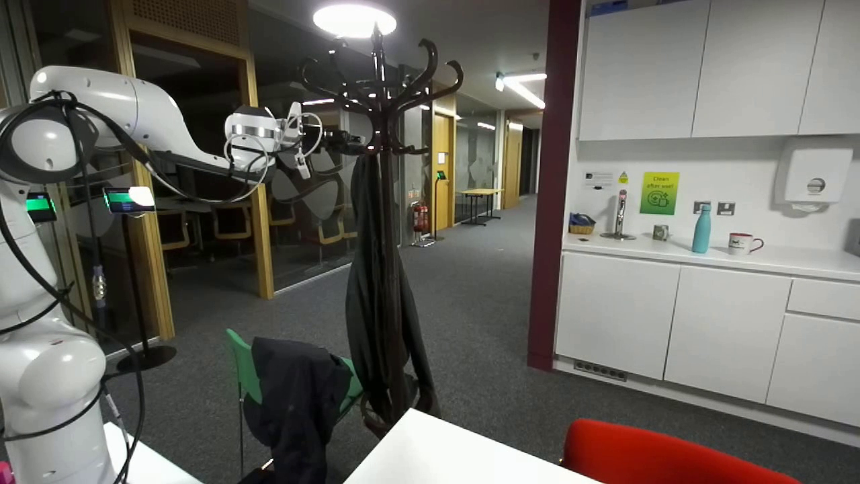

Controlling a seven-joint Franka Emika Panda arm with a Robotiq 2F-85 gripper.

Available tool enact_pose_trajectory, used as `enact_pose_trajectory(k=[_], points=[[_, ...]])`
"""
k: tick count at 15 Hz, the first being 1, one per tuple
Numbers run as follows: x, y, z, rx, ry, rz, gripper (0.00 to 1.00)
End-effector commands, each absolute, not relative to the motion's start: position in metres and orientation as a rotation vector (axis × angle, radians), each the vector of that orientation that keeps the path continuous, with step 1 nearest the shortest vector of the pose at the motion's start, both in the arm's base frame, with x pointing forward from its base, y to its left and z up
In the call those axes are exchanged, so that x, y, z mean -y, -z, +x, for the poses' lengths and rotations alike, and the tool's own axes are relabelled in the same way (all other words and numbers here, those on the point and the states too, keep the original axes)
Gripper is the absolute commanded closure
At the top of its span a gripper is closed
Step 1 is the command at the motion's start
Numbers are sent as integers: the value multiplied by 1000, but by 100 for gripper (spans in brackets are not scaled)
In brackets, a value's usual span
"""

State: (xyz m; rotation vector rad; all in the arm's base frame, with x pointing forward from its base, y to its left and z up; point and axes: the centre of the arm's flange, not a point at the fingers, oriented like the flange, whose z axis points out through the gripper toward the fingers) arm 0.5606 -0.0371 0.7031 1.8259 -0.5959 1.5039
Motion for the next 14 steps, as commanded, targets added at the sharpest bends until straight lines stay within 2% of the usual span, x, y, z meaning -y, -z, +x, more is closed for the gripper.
enact_pose_trajectory(k=[1,14], points=[[49,-711,560,580,-1511,1809,0],[93,-700,544,669,-1440,1784,0]])
